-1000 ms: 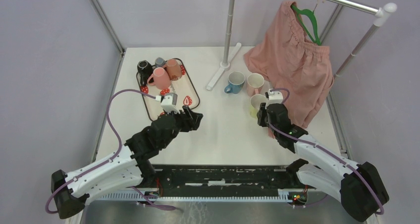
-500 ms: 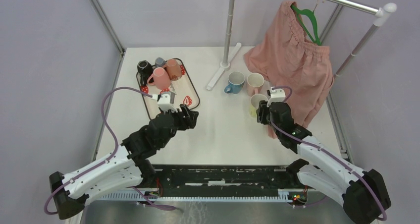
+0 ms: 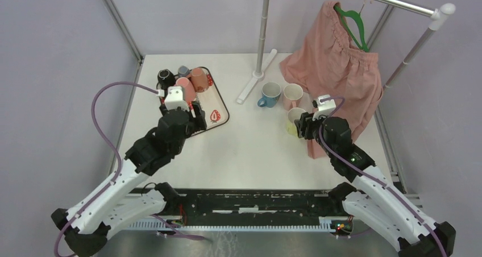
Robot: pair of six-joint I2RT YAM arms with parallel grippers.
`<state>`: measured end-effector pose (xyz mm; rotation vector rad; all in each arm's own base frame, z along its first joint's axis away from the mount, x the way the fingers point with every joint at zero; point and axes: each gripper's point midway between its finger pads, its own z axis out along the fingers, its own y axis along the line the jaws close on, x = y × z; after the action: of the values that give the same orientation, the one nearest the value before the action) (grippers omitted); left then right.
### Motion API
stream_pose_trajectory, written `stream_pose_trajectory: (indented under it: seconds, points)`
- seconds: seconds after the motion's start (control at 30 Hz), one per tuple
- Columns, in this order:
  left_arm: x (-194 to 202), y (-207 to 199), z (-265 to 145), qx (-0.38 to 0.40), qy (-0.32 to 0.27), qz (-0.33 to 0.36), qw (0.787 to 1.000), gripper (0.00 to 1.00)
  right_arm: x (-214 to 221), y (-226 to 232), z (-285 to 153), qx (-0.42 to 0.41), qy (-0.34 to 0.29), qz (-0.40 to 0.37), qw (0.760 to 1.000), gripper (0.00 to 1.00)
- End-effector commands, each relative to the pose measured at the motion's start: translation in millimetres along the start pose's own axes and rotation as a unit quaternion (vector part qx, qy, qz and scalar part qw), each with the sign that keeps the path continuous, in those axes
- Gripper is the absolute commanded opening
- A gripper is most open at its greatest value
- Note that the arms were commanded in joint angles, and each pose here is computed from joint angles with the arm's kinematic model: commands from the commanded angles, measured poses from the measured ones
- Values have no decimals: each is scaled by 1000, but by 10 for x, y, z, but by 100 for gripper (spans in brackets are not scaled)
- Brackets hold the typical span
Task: Turn the mug right side up
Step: Place the cup at the center of the board.
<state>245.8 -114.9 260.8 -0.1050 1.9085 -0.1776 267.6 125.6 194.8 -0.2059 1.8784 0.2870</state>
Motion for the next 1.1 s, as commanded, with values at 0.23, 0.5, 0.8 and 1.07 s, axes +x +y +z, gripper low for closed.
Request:
stream_pose_trajectory:
  seconds: [0.23,0.5,0.8,1.07]
  points:
    - [-71,366,721,-19,101,84,991,78,-23,131,-226,-50,-2,6,999,58]
    - [-148,959,1152,-88,125,55,987,77,113,305,-294,-100,13,31,994,59]
    - [-163,1469,1502,-78,124,47,988,77,322,426,-374,-145,51,15,988,59]
    - [-203,1325,1927,23,100,83,991,76,573,424,-426,-158,85,-3,984,58]
